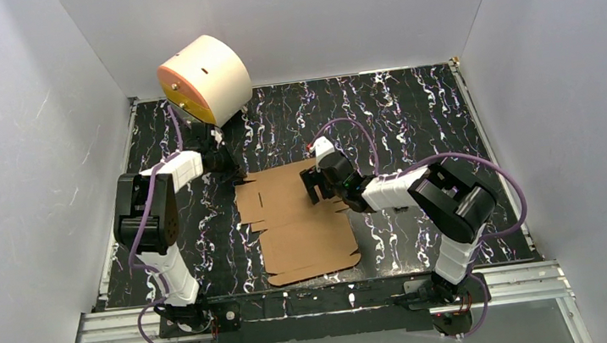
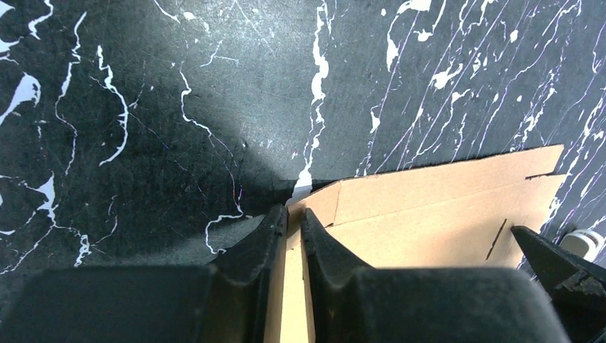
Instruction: Fold the paper box
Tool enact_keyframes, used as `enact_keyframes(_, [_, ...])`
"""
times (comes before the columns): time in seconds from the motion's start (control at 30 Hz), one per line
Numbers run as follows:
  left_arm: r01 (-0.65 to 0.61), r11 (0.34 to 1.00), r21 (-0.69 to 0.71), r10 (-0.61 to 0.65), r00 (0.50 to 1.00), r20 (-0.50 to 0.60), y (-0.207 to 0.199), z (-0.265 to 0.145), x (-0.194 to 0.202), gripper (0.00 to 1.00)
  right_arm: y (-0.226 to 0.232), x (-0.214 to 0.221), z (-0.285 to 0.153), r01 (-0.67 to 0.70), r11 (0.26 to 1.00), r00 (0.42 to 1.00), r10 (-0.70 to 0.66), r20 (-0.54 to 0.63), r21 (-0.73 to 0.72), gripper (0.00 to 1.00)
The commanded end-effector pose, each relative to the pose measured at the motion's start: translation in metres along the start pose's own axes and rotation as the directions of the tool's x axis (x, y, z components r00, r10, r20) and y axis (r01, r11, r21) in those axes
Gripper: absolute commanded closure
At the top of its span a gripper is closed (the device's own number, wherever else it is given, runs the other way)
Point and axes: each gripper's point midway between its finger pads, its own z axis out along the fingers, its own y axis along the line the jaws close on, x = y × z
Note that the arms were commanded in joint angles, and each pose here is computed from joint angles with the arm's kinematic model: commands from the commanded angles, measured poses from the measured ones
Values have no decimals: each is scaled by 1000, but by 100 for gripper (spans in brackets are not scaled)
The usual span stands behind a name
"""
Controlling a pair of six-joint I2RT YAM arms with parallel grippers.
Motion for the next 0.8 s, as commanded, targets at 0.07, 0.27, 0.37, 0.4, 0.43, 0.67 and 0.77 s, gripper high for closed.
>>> enact_keyframes(0.07, [-51, 998, 34, 50, 999, 22, -24, -9, -2, 99, 1, -1, 6, -9, 1000, 1000, 9, 8, 1, 13])
enact_keyframes(0.27, [-130, 991, -33, 132, 989, 72, -43, -15, -4, 100, 1, 2, 11, -11, 1000, 1000, 11, -6, 1, 14])
enact_keyframes(0.37, [-161, 983, -90, 169, 982, 83, -48, -16, -3, 100, 2, 3, 12, -12, 1000, 1000, 12, -12, 2, 15])
enact_keyframes(0.4, [-171, 980, -105, 180, 980, 84, -50, -15, -2, 100, 1, 3, 12, -14, 1000, 1000, 14, -13, 2, 15])
enact_keyframes(0.43, [-178, 976, -122, 189, 978, 85, -51, -15, -1, 100, 2, 4, 12, -15, 1000, 1000, 15, -15, 2, 15])
enact_keyframes(0.67, [-227, 961, -156, 239, 969, 59, -68, -2, 10, 100, 4, 5, 14, -21, 1000, 1000, 21, -23, -2, 15])
enact_keyframes(0.77, [-227, 958, -174, 239, 970, 50, -66, -1, 10, 100, 3, 5, 13, -21, 1000, 999, 21, -24, 0, 15])
